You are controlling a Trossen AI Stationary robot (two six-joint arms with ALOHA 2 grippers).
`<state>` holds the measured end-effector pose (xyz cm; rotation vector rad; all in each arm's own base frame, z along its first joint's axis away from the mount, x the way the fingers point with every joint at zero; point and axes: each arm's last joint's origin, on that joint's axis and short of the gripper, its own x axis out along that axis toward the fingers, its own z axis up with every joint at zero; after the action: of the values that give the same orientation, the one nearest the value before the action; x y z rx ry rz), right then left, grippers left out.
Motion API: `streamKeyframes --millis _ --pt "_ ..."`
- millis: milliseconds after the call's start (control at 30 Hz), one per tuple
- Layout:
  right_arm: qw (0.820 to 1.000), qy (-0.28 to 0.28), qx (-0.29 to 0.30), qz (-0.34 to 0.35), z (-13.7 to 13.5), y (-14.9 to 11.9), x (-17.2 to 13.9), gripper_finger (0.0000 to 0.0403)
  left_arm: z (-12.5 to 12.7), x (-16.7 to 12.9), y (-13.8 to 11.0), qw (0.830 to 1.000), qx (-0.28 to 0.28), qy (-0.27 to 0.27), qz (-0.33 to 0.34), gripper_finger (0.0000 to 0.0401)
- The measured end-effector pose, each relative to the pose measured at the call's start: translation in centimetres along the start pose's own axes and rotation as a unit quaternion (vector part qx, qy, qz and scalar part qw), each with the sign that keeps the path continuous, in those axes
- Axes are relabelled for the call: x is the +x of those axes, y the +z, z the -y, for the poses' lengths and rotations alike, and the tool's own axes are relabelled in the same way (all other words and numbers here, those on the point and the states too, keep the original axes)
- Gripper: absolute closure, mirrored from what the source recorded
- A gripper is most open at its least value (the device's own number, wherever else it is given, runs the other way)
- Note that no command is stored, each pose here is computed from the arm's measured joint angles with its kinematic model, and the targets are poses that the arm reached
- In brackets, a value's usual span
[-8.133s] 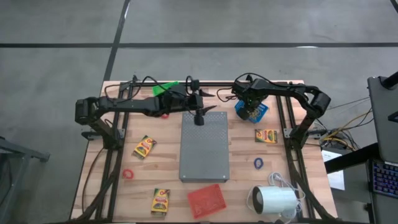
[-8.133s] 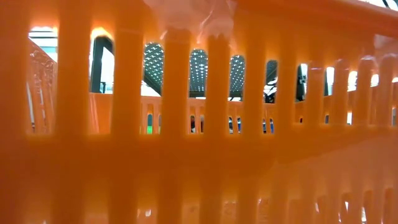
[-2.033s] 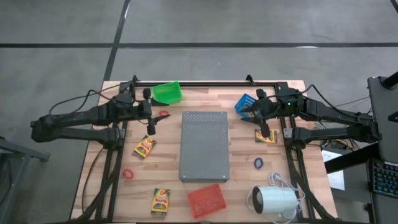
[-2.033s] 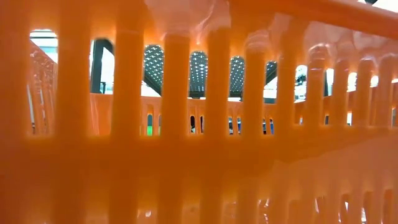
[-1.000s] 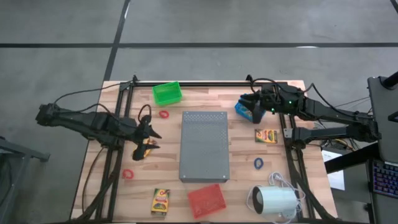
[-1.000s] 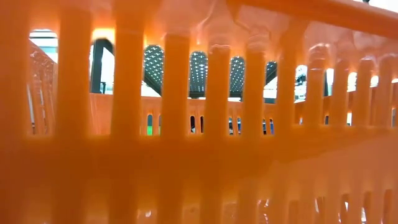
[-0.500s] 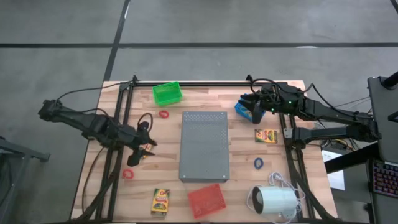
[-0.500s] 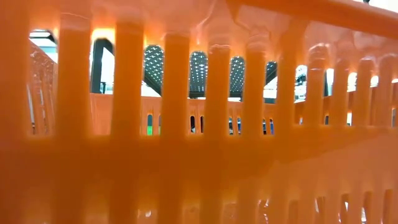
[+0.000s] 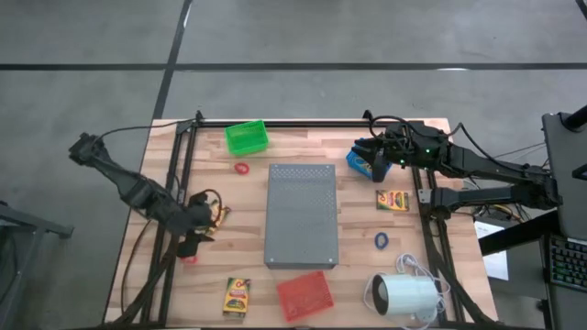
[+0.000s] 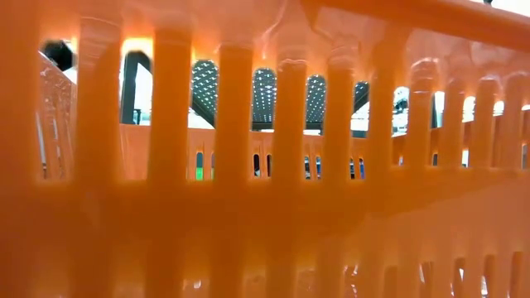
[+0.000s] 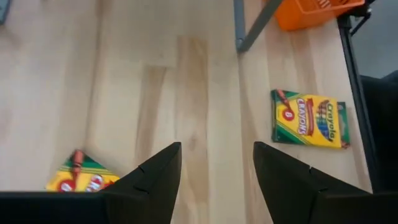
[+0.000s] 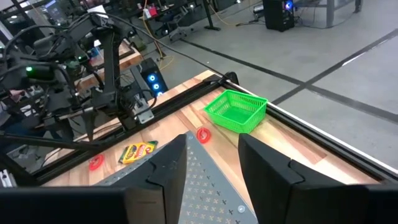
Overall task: Pick & Place Office Desk Supplies
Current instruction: Put the top left yellow crayon box into the green basket
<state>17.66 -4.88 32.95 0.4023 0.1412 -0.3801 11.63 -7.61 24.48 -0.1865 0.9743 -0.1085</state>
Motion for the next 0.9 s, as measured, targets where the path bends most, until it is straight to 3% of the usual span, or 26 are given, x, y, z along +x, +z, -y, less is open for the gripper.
streamKeyframes --millis 433,700,900 --pt "1.000 0.000 0.000 0.000 0.0 0.0 0.0 0.0268 1.1 2.6 -0.8 0.991 -0.081 0.063 -0.085 0.0195" --pt "1.000 0.000 0.000 0.000 0.0 0.0 0.0 0.0262 2.3 5.1 -1.5 0.984 -0.043 0.100 -0.144 0.0195" --pt "1.000 0.000 0.000 0.000 0.0 0.0 0.0 0.0265 2.8 6.2 -1.7 0.982 -0.029 0.123 -0.143 0.0195"
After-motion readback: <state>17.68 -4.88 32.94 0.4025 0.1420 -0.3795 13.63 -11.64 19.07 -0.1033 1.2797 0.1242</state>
